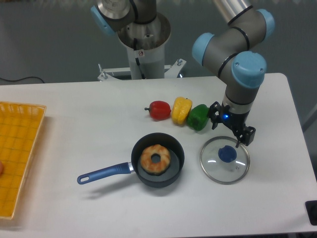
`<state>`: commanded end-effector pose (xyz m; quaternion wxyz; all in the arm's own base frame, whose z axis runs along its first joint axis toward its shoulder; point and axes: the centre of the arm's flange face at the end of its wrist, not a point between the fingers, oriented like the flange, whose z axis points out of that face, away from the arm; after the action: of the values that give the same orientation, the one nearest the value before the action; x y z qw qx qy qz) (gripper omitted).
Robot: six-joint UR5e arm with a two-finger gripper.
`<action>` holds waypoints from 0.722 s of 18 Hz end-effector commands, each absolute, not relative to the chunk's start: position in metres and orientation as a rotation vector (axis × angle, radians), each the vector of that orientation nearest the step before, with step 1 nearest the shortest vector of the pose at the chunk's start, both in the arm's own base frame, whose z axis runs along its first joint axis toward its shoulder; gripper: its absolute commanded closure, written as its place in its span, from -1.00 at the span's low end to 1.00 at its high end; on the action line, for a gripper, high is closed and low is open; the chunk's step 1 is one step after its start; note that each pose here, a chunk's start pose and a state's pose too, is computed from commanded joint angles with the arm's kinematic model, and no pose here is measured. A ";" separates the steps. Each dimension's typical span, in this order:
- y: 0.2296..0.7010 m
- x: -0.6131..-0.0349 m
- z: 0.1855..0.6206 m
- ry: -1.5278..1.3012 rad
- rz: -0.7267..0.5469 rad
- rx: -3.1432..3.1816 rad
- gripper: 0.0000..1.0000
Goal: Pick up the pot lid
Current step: 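Move the open gripper over the blue knob of the glass lid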
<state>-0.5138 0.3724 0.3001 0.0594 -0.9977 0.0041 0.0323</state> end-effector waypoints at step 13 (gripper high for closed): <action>0.373 -0.543 0.272 -0.884 0.068 -2.939 -1.00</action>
<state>-0.5428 0.3731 0.2719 0.0360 -0.9567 -0.2879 0.0221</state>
